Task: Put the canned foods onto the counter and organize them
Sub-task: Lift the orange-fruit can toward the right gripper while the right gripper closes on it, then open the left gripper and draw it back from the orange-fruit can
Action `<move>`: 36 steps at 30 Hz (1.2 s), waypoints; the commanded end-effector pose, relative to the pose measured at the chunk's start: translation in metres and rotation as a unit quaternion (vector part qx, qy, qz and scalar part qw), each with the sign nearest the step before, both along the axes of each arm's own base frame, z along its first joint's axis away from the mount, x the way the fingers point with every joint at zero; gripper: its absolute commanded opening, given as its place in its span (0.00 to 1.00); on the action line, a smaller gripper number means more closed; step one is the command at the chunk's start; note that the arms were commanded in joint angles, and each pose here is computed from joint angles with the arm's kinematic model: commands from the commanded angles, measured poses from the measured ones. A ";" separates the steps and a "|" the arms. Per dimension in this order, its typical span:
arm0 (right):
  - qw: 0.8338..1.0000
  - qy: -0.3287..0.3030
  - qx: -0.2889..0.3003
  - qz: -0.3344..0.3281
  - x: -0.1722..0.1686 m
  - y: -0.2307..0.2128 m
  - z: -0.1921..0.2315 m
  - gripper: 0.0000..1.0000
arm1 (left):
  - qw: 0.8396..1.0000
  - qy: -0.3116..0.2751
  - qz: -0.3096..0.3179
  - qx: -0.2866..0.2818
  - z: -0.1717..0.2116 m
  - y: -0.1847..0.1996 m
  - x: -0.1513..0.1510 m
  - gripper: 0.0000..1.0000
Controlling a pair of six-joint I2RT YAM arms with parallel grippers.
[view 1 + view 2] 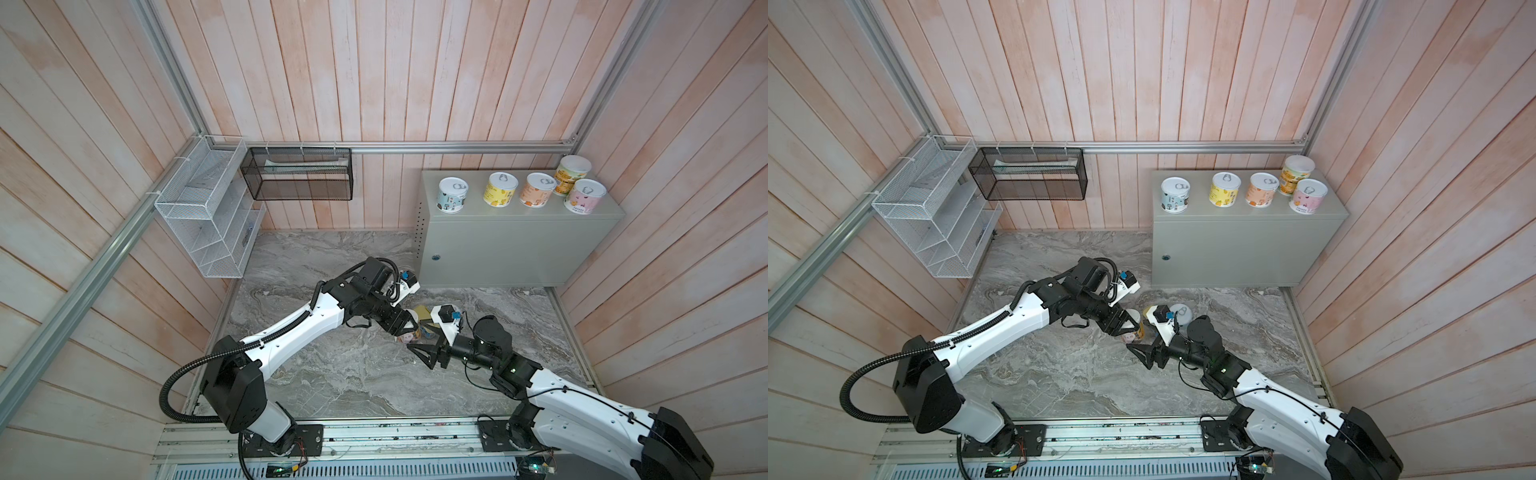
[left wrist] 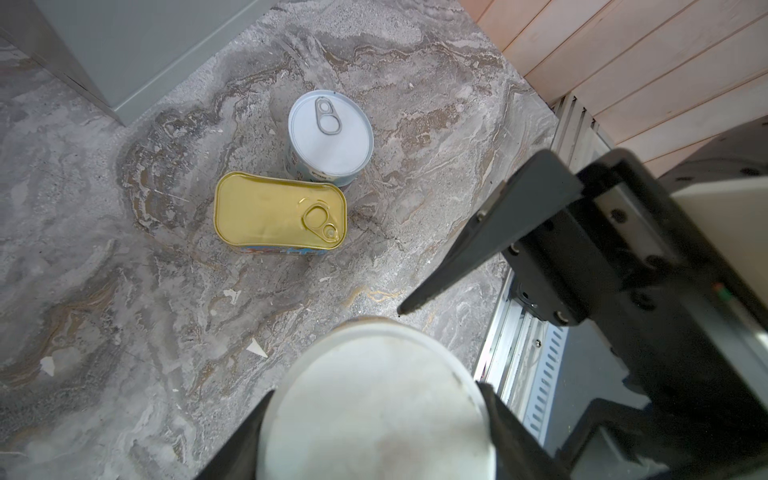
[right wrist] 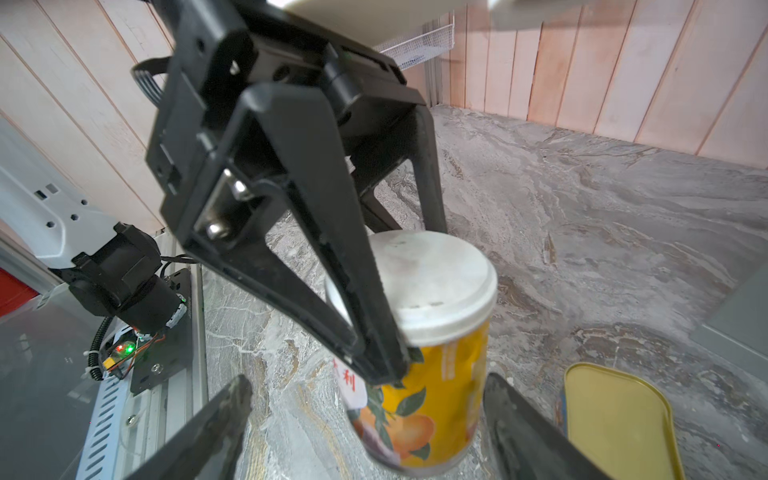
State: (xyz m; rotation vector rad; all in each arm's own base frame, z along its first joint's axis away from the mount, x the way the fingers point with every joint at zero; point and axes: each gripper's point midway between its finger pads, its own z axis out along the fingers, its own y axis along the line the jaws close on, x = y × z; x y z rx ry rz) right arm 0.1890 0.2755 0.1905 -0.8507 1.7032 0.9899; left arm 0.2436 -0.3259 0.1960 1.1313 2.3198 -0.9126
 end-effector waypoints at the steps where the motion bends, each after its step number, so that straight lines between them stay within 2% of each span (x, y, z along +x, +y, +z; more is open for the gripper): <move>1: 0.999 -0.037 0.028 0.019 0.000 0.009 0.026 0.87 | 0.998 -0.031 -0.018 -0.056 0.042 -0.008 0.000 0.45; 18: 0.998 -0.048 0.031 -0.025 0.025 0.015 0.023 0.78 | 0.996 -0.017 -0.025 -0.084 0.051 -0.009 -0.011 0.45; 23: 0.997 -0.052 0.035 -0.037 0.031 0.015 0.025 0.71 | 0.995 -0.017 -0.026 -0.091 0.053 -0.010 -0.012 0.44; 29: 0.995 -0.055 0.046 -0.066 0.040 0.011 0.031 0.54 | 0.995 -0.014 -0.024 -0.100 0.055 -0.012 -0.012 0.44; 33: 0.992 -0.051 0.061 -0.102 0.049 0.004 0.036 0.50 | 0.993 -0.015 -0.017 -0.113 0.059 -0.013 -0.011 0.44; 34: 0.991 -0.050 0.070 -0.105 0.049 0.003 0.038 0.50 | 0.993 -0.015 -0.017 -0.115 0.059 -0.014 -0.010 0.46; 36: 0.990 -0.052 0.082 -0.105 0.048 0.003 0.045 0.49 | 0.993 -0.011 -0.012 -0.116 0.057 -0.014 -0.009 0.58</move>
